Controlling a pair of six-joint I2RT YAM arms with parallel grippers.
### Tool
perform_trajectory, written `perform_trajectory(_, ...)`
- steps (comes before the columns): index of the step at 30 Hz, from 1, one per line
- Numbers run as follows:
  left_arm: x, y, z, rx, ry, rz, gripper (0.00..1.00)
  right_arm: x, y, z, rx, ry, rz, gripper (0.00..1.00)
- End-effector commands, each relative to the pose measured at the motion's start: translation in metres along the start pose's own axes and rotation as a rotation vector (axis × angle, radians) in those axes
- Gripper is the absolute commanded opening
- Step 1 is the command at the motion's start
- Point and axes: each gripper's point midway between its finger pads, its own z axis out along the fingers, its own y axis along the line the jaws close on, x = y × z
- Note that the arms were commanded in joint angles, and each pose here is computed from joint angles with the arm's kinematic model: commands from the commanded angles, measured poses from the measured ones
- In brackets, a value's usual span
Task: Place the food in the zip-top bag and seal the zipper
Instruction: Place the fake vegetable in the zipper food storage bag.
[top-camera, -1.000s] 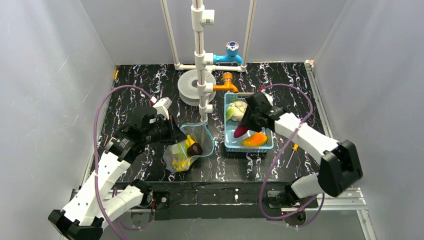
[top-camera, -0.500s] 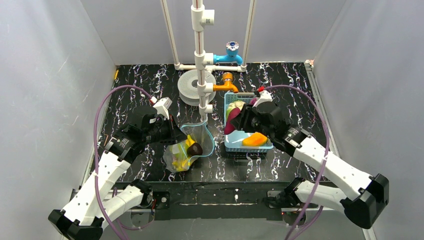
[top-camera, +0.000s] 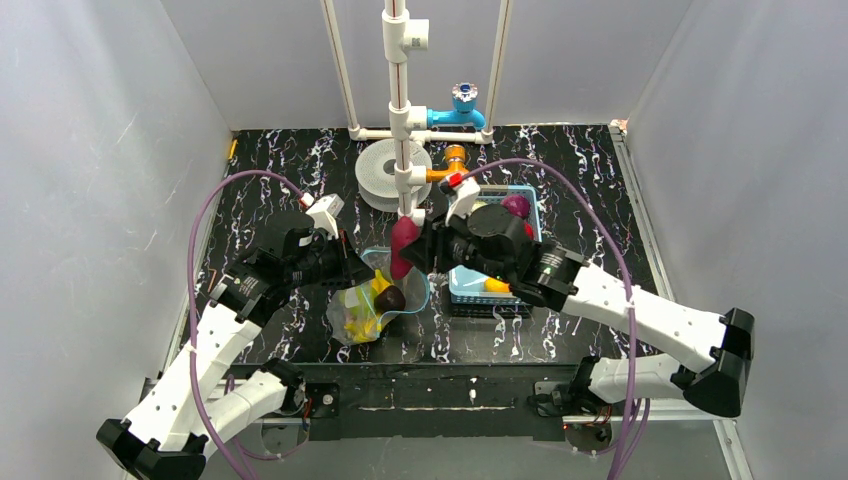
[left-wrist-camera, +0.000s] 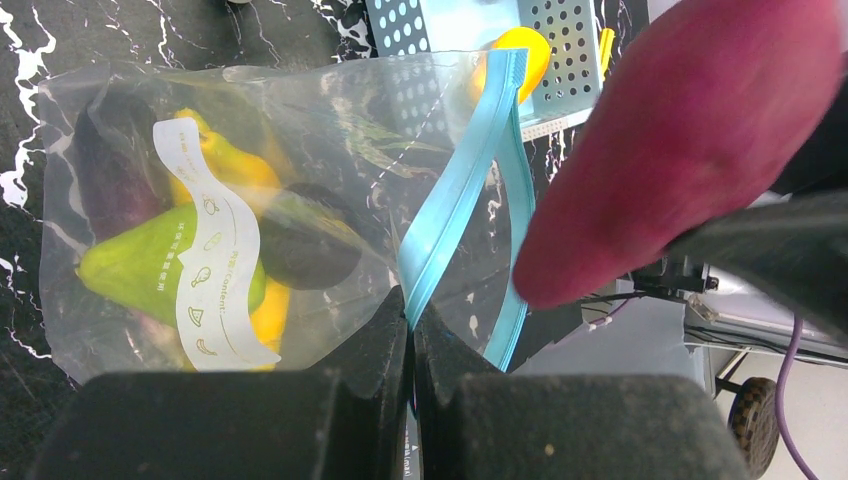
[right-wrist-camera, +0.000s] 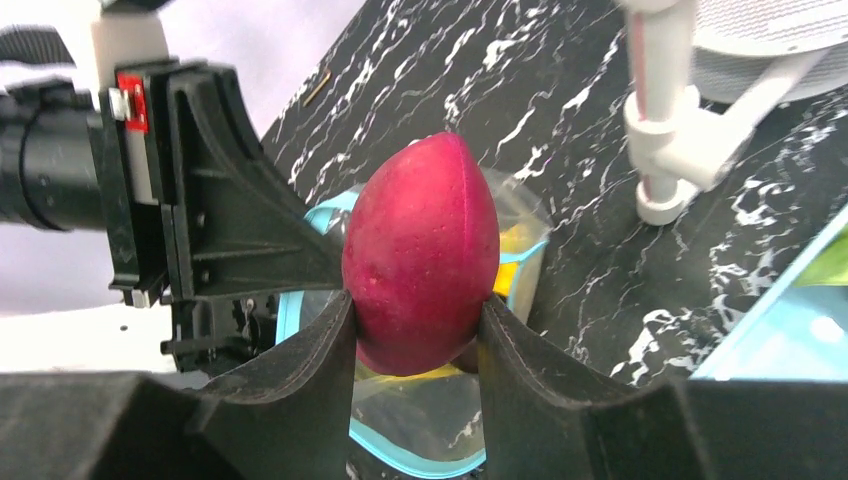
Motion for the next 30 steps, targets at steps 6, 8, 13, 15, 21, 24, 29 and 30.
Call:
perform_trajectory(6, 0.002, 0.0, -0.002, 0.006, -0.002, 0.0, 0.0, 0.036, 0.045, 0.009, -0.13, 0.097, 0.017, 0.13)
perform_trajectory(8, 0.003, 0.0, -0.002, 0.007, -0.002, -0.001, 0.0, 0.046, 0.051, 0.009, -0.153, 0.116, 0.023, 0.24)
perform_trajectory(13, 0.003, -0.002, -0.001, 0.014, 0.0, -0.006, 0.0, 0.06, 0.053, 0.01, -0.17, 0.149, 0.06, 0.57)
perform_trajectory(15, 0.003, -0.002, -0.002, 0.017, -0.002, -0.007, 0.0, 0.06, 0.053, 0.01, -0.179, 0.139, 0.064, 0.67)
perform_trajectory(21, 0.004, -0.002, -0.003, 0.018, -0.004, -0.011, 0.0, 0.06, 0.05, 0.011, -0.156, 0.136, 0.063, 0.79)
perform_trajectory(24, 0.004, -0.002, -0.003, 0.018, -0.004, -0.012, 0.0, 0.059, 0.048, 0.01, -0.143, 0.133, 0.061, 0.8)
perform_trajectory(29, 0.005, -0.002, -0.002, 0.016, 0.0, -0.015, 0.0, 0.056, 0.043, 0.01, -0.121, 0.127, 0.054, 0.8)
perform_trajectory(30, 0.005, -0.002, -0.002, 0.016, 0.001, -0.016, 0.0, 0.056, 0.042, 0.01, -0.113, 0.13, 0.052, 0.8)
